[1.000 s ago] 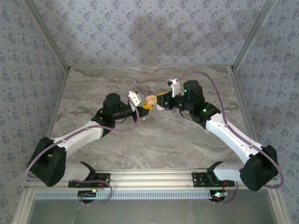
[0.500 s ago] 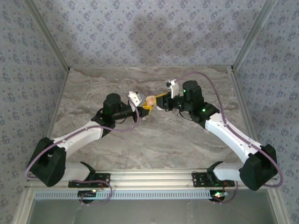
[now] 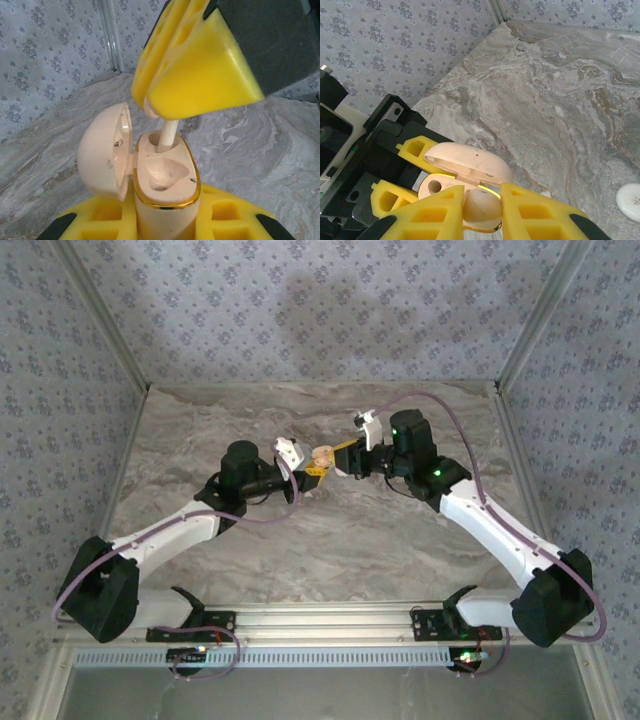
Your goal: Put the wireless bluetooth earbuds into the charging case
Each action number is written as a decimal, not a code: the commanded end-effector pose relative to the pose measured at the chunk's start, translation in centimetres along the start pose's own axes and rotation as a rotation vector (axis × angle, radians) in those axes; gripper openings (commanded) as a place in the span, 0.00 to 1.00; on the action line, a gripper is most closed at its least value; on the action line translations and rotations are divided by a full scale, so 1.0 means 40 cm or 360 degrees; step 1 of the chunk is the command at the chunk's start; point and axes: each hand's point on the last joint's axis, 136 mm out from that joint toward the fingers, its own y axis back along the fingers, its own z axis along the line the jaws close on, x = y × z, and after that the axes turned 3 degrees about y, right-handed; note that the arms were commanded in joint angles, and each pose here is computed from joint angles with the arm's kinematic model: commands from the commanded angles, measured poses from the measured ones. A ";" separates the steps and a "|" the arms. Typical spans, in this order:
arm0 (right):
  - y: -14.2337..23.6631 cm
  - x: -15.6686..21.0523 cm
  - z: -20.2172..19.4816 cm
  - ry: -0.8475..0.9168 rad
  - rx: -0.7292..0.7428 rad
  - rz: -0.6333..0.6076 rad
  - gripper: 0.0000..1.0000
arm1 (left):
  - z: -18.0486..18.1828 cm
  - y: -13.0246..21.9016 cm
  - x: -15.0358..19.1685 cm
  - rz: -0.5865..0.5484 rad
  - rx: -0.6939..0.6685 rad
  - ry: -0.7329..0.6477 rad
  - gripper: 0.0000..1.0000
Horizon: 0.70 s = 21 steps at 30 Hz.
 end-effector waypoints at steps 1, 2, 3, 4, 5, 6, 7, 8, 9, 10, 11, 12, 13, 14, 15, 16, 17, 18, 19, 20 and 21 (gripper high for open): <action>0.035 -0.020 0.007 0.0046 0.0041 0.0006 0.23 | -0.001 0.021 -0.072 -0.0103 -0.0057 -0.0170 0.17; 0.042 -0.027 0.010 0.0058 0.0046 -0.0001 0.23 | -0.002 0.021 -0.068 -0.0090 -0.0059 -0.0186 0.17; 0.046 -0.031 0.011 0.0065 0.0052 -0.0003 0.23 | -0.002 0.020 -0.064 -0.0078 -0.0059 -0.0196 0.17; 0.052 -0.038 0.015 0.0080 0.0056 -0.0012 0.23 | -0.004 0.019 -0.061 -0.0065 -0.0055 -0.0209 0.17; 0.056 -0.041 0.016 0.0093 0.0063 -0.0013 0.23 | -0.006 0.018 -0.056 -0.0051 -0.0049 -0.0223 0.17; 0.058 -0.042 0.017 0.0102 0.0070 -0.0010 0.23 | -0.010 0.017 -0.051 -0.0038 -0.0043 -0.0235 0.17; 0.061 -0.044 0.018 0.0118 0.0079 -0.0007 0.23 | -0.014 0.015 -0.049 -0.0028 -0.0037 -0.0255 0.17; 0.061 -0.043 0.016 0.0128 0.0091 0.0003 0.23 | -0.017 0.015 -0.045 -0.0017 -0.0031 -0.0270 0.17; 0.061 -0.040 0.015 0.0135 0.0099 0.0013 0.23 | -0.019 0.014 -0.045 -0.0014 -0.0031 -0.0286 0.17; 0.060 -0.038 0.015 0.0140 0.0102 0.0022 0.23 | -0.022 0.013 -0.042 -0.0007 -0.0030 -0.0299 0.17; 0.059 -0.037 0.015 0.0142 0.0102 0.0029 0.23 | -0.022 0.012 -0.040 -0.0002 -0.0030 -0.0308 0.17; 0.056 -0.034 0.016 0.0143 0.0099 0.0036 0.23 | -0.024 0.011 -0.038 0.0001 -0.0028 -0.0314 0.17; 0.053 -0.032 0.016 0.0141 0.0095 0.0042 0.23 | -0.025 0.010 -0.038 0.0002 -0.0024 -0.0318 0.17; 0.049 -0.031 0.018 0.0143 0.0090 0.0045 0.23 | -0.026 0.009 -0.039 0.0000 -0.0023 -0.0319 0.17; 0.046 -0.029 0.018 0.0142 0.0089 0.0050 0.23 | -0.028 0.008 -0.040 -0.0002 -0.0020 -0.0320 0.17; 0.042 -0.027 0.019 0.0145 0.0085 0.0054 0.23 | -0.029 0.008 -0.041 -0.0004 -0.0019 -0.0322 0.17; 0.040 -0.026 0.020 0.0146 0.0080 0.0057 0.23 | -0.030 0.008 -0.043 -0.0008 -0.0017 -0.0325 0.17; 0.036 -0.023 0.018 0.0143 0.0081 0.0066 0.23 | -0.030 0.008 -0.044 -0.0009 -0.0019 -0.0324 0.17; 0.033 -0.019 0.019 0.0141 0.0074 0.0076 0.23 | -0.029 0.008 -0.044 -0.0009 -0.0020 -0.0325 0.17; 0.030 -0.018 0.020 0.0141 0.0069 0.0081 0.23 | -0.031 0.008 -0.047 -0.0013 -0.0019 -0.0325 0.17; 0.029 -0.015 0.020 0.0140 0.0064 0.0086 0.23 | -0.030 0.008 -0.045 -0.0012 -0.0023 -0.0320 0.17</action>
